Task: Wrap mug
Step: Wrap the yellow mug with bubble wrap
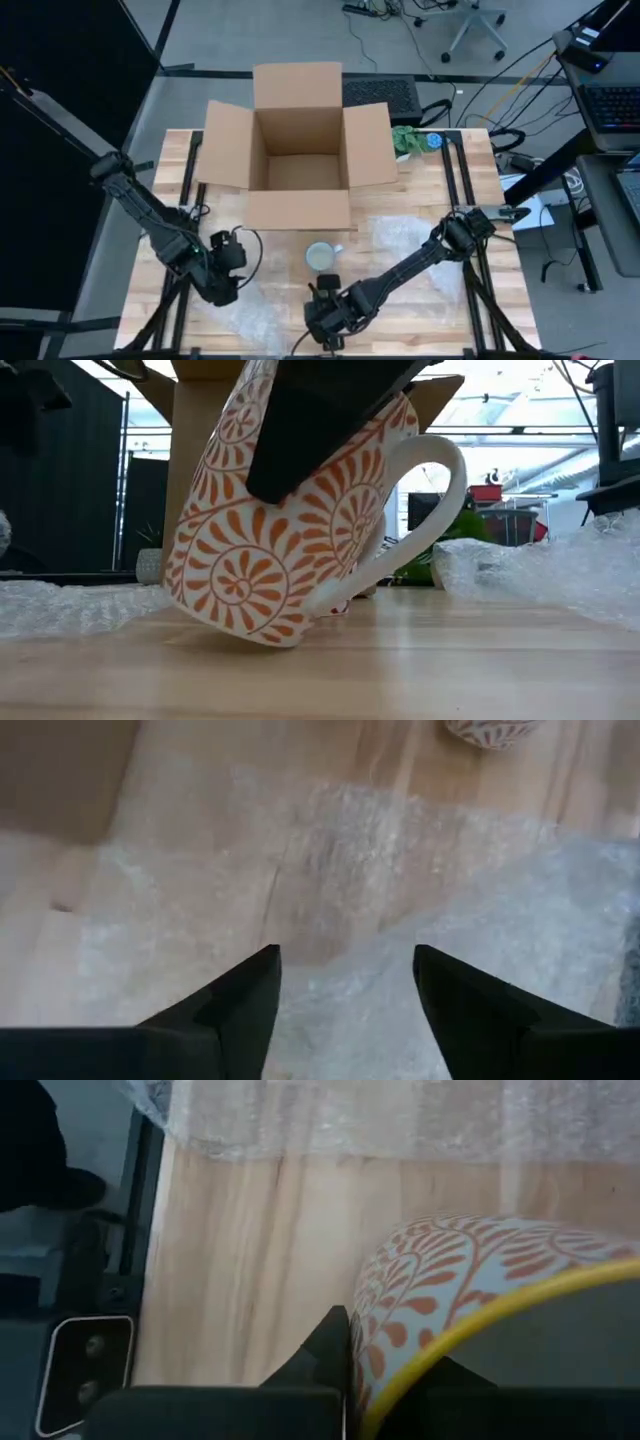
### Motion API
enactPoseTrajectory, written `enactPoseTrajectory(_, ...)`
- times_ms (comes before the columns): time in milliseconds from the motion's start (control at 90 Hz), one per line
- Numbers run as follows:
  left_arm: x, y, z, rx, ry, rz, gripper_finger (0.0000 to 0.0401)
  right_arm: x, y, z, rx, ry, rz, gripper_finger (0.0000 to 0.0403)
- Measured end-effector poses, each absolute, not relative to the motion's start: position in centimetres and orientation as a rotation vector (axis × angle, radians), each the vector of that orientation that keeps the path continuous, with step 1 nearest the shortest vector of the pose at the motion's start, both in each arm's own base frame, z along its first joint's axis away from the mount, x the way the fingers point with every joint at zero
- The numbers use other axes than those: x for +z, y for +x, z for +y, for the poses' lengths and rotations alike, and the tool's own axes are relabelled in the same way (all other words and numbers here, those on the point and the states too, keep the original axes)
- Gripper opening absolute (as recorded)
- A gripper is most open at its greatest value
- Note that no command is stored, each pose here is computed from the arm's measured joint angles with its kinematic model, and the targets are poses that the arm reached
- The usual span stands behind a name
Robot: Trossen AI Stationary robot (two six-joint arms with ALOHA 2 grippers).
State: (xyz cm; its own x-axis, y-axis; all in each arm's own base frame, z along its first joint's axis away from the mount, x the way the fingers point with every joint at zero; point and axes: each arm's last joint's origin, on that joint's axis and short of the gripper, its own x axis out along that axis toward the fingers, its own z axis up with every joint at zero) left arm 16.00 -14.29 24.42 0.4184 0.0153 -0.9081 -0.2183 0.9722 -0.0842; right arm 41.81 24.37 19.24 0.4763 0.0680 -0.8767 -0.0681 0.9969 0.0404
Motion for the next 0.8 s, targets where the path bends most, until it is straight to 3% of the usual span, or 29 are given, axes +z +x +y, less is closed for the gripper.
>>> enactPoseTrajectory(156, 23.7, 15.2, -13.6, 0.258, -0.206, 1.188, 0.0257, 19.3, 41.7, 24.5, 0.082, -0.008, 1.067, 0.0002)
enactPoseTrajectory(311, 21.8, 14.1, -13.3, 0.251, -0.241, 1.245, 0.0258, 19.3, 41.6, 24.8, 0.078, -0.021, 1.059, 0.0002)
enactPoseTrajectory(800, 16.7, 13.8, -13.4, 0.017, -0.395, 1.139, 0.0256, 19.4, 41.6, 25.0, 0.086, -0.023, 1.04, 0.0003)
